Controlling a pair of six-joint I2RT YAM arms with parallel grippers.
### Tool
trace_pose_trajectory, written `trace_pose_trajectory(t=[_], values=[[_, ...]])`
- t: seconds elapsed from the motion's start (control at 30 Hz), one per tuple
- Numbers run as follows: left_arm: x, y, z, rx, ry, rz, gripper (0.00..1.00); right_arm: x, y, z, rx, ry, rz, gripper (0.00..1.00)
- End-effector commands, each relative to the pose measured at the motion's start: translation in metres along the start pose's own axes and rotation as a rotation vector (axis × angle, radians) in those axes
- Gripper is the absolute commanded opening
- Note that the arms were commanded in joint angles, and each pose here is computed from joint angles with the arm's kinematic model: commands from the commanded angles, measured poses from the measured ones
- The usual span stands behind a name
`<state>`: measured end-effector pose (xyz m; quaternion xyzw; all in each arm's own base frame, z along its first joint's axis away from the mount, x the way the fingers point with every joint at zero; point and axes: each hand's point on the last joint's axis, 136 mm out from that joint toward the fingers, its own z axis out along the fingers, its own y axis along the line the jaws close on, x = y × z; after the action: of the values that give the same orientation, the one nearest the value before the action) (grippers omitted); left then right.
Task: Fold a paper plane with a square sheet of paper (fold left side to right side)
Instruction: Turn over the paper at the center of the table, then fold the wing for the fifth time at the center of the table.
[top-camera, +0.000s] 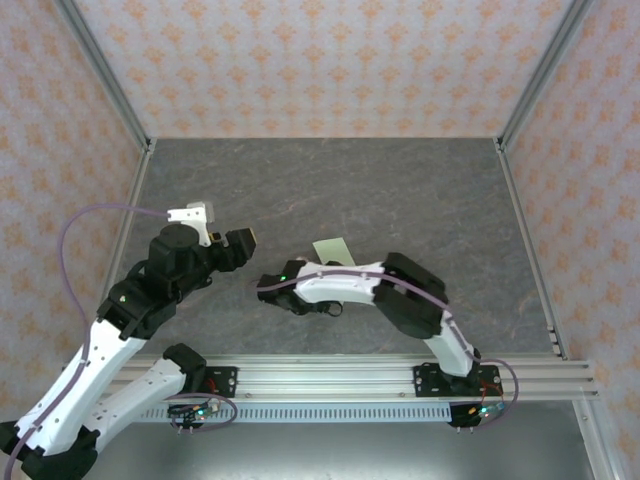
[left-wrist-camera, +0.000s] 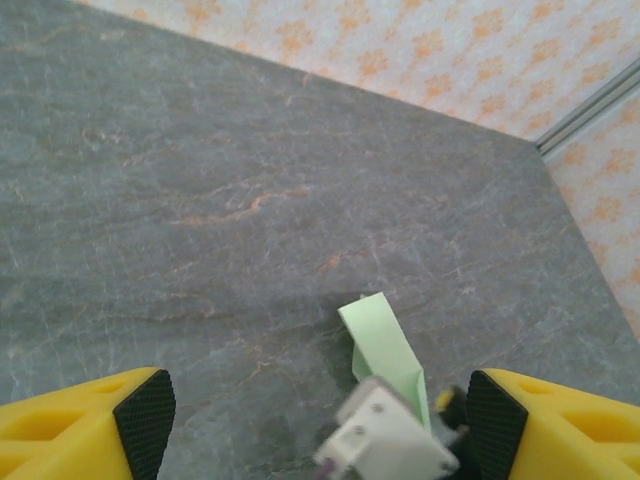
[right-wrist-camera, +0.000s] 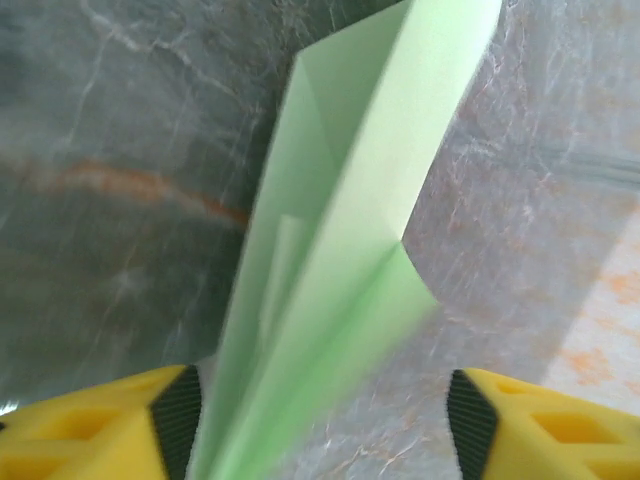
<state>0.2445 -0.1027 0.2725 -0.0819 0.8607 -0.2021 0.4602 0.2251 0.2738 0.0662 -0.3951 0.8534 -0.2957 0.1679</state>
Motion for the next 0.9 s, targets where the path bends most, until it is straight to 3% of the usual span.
trace_pose_trajectory(t=[0.0, 0.13, 0.47, 0.67, 0.87], values=[[0.017, -0.001, 0.026, -0.001, 0.056, -0.065, 0.80, 0.000, -0.004, -0.043, -0.227, -0.136, 0.177, 0.78], [0.044, -0.025, 0.067, 0.111, 0.180, -0.139, 0.80, 0.012, -0.020, -0.069, -0.423, -0.261, 0.329, 0.92], [0.099, -0.079, 0.141, 0.304, 0.386, -0.174, 0.77, 0.031, -0.091, -0.073, -0.926, -0.534, 0.887, 1.00], [0.127, -0.091, 0.188, 0.285, 0.458, -0.168, 0.73, 0.050, -0.109, -0.041, -1.083, -0.552, 1.122, 1.00], [0.146, -0.095, 0.225, 0.287, 0.503, -0.169, 0.70, 0.058, -0.108, -0.016, -1.179, -0.563, 1.240, 1.00]])
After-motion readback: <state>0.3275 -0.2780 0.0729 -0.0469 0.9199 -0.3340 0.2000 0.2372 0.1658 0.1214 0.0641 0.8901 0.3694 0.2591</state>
